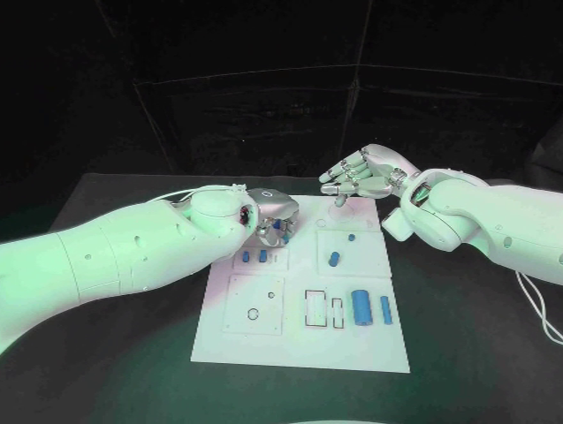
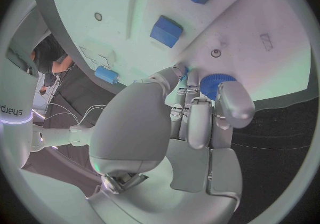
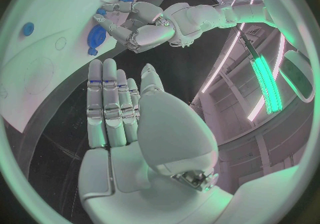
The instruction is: Assemble the parts on the task board
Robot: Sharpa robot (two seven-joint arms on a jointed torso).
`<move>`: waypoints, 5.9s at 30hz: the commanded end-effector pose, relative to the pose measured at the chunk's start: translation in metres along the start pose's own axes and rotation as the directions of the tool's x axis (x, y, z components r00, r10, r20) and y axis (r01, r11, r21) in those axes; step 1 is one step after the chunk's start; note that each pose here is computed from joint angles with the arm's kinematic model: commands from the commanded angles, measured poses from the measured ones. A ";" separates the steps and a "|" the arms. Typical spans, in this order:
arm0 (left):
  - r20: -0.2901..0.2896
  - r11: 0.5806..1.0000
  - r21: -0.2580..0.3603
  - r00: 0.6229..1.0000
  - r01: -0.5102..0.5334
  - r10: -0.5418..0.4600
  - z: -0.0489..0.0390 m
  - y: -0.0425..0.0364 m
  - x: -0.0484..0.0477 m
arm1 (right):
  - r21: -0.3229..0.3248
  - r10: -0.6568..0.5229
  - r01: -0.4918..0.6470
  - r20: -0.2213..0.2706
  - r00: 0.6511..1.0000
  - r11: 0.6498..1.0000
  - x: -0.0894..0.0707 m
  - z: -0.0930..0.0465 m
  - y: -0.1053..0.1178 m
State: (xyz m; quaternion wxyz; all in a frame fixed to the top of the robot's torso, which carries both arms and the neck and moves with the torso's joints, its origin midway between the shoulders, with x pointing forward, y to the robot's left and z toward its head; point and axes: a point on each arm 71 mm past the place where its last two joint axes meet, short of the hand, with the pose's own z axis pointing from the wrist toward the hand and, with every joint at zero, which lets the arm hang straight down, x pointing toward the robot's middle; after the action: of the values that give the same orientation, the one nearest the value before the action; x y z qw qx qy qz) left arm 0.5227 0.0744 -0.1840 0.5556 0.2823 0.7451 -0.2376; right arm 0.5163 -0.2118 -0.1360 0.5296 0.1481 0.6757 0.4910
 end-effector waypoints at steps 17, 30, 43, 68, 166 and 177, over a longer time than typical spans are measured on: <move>0.115 0.999 0.027 0.993 0.034 -0.037 -0.0103 0.0019 -0.0114 | -0.009 -0.003 0.003 0.002 1.000 1.000 0.000 0.001 0.001; 0.176 0.989 0.005 0.974 0.146 -0.145 -0.0402 0.0223 -0.0276 | -0.005 -0.005 0.005 0.004 1.000 1.000 -0.002 0.002 -0.001; 0.109 0.980 -0.071 0.978 0.185 -0.177 -0.0584 0.0516 -0.0168 | -0.003 -0.005 0.005 0.004 1.000 1.000 -0.002 0.002 -0.001; 0.132 0.975 -0.057 0.969 0.216 -0.207 -0.0571 0.0540 -0.0092 | -0.001 -0.015 0.015 0.000 1.000 1.000 -0.002 0.001 -0.001; -0.090 0.999 -0.027 0.995 -0.035 0.033 -0.0163 0.0265 0.0242 | -0.001 -0.013 0.013 -0.015 1.000 1.000 0.001 0.002 0.001; -0.109 0.996 -0.043 0.992 -0.072 0.066 -0.0164 0.0264 0.0259 | 0.001 -0.013 0.013 -0.015 1.000 1.000 0.001 0.002 0.001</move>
State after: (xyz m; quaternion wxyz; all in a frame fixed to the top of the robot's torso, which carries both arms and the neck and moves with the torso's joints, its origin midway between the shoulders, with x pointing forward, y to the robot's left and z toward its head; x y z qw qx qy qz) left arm 0.5257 0.1004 -0.1864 0.5593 0.2938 0.7404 -0.2293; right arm 0.5175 -0.2109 -0.1371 0.5298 0.1436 0.6803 0.4857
